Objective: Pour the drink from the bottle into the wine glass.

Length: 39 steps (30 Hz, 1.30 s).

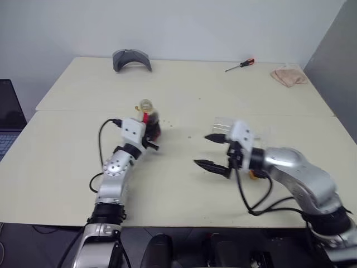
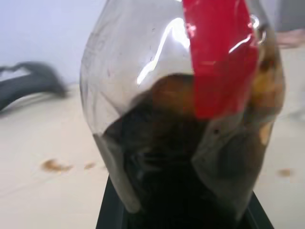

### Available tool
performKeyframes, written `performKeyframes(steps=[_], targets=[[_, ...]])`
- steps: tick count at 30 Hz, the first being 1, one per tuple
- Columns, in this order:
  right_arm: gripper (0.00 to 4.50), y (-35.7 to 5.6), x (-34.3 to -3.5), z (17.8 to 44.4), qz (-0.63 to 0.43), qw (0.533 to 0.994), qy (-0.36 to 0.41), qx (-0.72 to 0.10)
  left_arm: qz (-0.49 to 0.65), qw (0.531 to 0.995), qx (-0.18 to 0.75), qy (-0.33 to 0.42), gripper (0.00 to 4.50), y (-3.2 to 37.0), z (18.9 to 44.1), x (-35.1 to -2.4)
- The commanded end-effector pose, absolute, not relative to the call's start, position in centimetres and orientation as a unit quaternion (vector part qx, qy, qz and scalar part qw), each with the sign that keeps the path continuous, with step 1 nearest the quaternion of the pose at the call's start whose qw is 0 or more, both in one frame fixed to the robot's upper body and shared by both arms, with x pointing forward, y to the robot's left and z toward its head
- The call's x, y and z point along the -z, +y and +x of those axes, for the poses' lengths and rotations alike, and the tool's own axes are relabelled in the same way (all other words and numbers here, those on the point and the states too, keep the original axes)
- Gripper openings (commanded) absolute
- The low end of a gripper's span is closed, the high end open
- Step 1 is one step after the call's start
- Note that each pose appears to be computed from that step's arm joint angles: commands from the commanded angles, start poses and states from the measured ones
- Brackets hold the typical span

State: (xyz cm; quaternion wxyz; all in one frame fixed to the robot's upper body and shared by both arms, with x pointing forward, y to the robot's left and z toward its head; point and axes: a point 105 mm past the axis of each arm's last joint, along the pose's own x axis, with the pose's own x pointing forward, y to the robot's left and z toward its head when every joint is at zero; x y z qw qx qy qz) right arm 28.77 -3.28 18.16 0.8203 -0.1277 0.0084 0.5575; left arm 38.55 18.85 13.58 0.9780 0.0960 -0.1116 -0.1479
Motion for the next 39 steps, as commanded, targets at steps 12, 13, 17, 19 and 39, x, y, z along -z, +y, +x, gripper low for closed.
performKeyframes(steps=[12, 13, 17, 19, 39], targets=[[4.5, 0.2, -19.4, 29.5, -0.124, 0.807, -0.013, -0.578, 0.051, 0.991, 0.037, -0.119, 0.69, 25.0, 39.6, -13.5], [4.5, 0.2, -19.4, 29.4, -0.126, 0.806, -0.015, -0.579, 0.049, 0.991, 0.034, -0.117, 0.69, 25.2, 39.8, -13.3], [4.5, 0.5, -19.5, 29.0, -0.13, 0.801, -0.017, -0.584, 0.031, 0.993, 0.025, -0.114, 1.43, 25.4, 39.9, -12.9], [4.5, 0.5, -19.5, 28.9, -0.133, 0.799, -0.018, -0.586, 0.025, 0.993, 0.028, -0.116, 2.11, 25.4, 39.8, -12.8], [4.5, -8.7, -20.4, 30.3, -0.199, 0.883, -0.002, -0.425, 0.063, 0.994, 0.034, -0.077, 4.49, 24.1, 28.4, -12.3]])
